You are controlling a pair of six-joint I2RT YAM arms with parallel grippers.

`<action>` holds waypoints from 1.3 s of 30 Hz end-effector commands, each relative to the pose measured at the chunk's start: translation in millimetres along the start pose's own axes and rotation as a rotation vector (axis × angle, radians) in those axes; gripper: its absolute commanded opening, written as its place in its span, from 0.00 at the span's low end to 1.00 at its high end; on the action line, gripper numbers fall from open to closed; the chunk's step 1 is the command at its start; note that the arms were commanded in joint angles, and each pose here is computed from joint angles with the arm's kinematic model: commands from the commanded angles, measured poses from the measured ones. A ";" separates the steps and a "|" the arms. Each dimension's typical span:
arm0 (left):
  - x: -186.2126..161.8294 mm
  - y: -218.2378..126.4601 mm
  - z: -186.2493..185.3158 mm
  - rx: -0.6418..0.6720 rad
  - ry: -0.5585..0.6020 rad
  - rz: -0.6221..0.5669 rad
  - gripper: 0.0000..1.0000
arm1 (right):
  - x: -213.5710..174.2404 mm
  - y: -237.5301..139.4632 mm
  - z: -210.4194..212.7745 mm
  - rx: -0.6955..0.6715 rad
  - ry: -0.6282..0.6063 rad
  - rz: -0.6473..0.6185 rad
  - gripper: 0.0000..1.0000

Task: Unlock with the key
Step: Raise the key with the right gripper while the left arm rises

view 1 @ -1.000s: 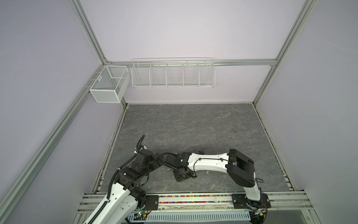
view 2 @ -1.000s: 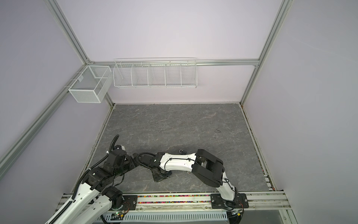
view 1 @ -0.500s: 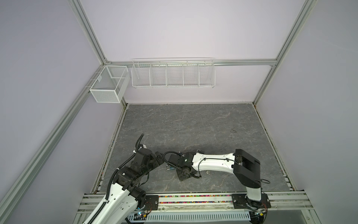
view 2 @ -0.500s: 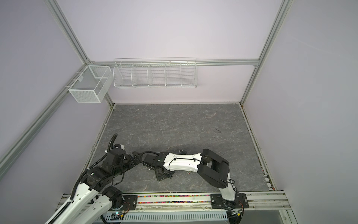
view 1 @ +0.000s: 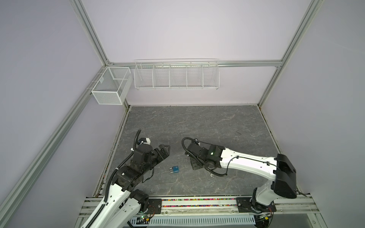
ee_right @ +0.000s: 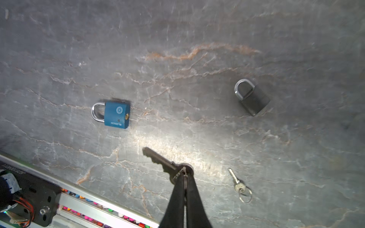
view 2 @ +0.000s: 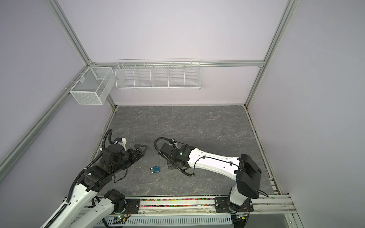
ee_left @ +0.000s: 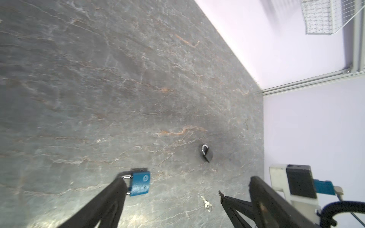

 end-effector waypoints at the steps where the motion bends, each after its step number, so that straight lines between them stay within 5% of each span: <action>1: 16.6 6.2 -30.3 -0.182 -0.041 -0.036 0.95 | 16.0 -14.1 -17.6 -0.002 -0.027 -0.093 0.06; 16: 37.3 48.0 -111.7 -0.602 0.066 -0.069 0.83 | 72.7 -83.6 -59.3 0.212 0.123 -0.432 0.07; 20: 31.9 49.1 -134.2 -0.631 0.183 -0.074 0.77 | 79.1 -87.0 -60.6 0.170 0.130 -0.423 0.06; 39: 11.0 80.6 -160.6 -0.720 0.314 0.048 0.44 | 82.7 -107.5 -55.1 0.282 0.117 -0.443 0.07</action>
Point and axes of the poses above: each gripper's point midway between its finger pads, its own y axis out along the fingers, its own z axis along the line the jaws close on, x = y × z, the point moved 10 cm from there along -y, back along the fingers, and after that the axes turned 7 degrees about y, right-handed, at the moved point
